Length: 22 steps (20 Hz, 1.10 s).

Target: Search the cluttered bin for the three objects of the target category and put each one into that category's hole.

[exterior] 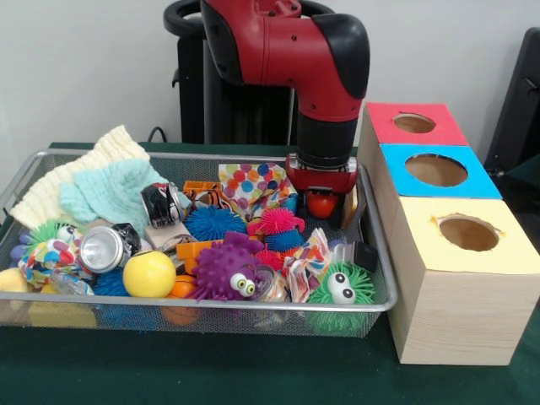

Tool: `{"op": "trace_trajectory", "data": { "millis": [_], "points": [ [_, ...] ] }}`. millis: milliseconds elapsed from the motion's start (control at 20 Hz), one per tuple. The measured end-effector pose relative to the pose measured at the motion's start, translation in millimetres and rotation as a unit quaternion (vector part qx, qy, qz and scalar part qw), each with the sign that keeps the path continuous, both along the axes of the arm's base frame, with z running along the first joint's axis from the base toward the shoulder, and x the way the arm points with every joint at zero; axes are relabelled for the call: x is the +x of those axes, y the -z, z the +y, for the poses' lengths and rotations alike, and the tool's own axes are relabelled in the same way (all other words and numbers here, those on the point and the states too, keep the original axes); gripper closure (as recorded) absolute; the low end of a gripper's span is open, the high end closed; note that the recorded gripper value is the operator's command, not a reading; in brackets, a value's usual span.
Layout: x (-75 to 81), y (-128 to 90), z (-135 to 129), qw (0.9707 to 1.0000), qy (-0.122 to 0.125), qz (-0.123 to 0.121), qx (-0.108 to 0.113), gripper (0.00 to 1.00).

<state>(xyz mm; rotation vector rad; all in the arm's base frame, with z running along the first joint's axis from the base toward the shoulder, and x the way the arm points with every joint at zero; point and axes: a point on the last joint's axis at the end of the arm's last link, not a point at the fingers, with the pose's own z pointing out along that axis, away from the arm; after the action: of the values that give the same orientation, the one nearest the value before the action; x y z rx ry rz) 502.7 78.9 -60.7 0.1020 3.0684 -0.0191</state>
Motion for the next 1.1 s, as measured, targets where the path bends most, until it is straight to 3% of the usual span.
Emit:
{"op": "trace_trajectory", "data": {
  "millis": [250, 600, 750, 1100],
  "points": [
    [3.2, -1.0, -14.5, 0.9997, -0.002, 0.004, 0.023, 0.0],
    [8.5, -1.0, -44.0, 0.9993, 0.011, 0.01, 0.035, 0.0],
    [10.6, 0.0, -65.0, 0.9987, 0.017, 0.027, 0.041, 0.0],
    [13.8, -0.1, -82.8, 0.9975, 0.011, 0.052, 0.046, 0.0]
  ]
}}
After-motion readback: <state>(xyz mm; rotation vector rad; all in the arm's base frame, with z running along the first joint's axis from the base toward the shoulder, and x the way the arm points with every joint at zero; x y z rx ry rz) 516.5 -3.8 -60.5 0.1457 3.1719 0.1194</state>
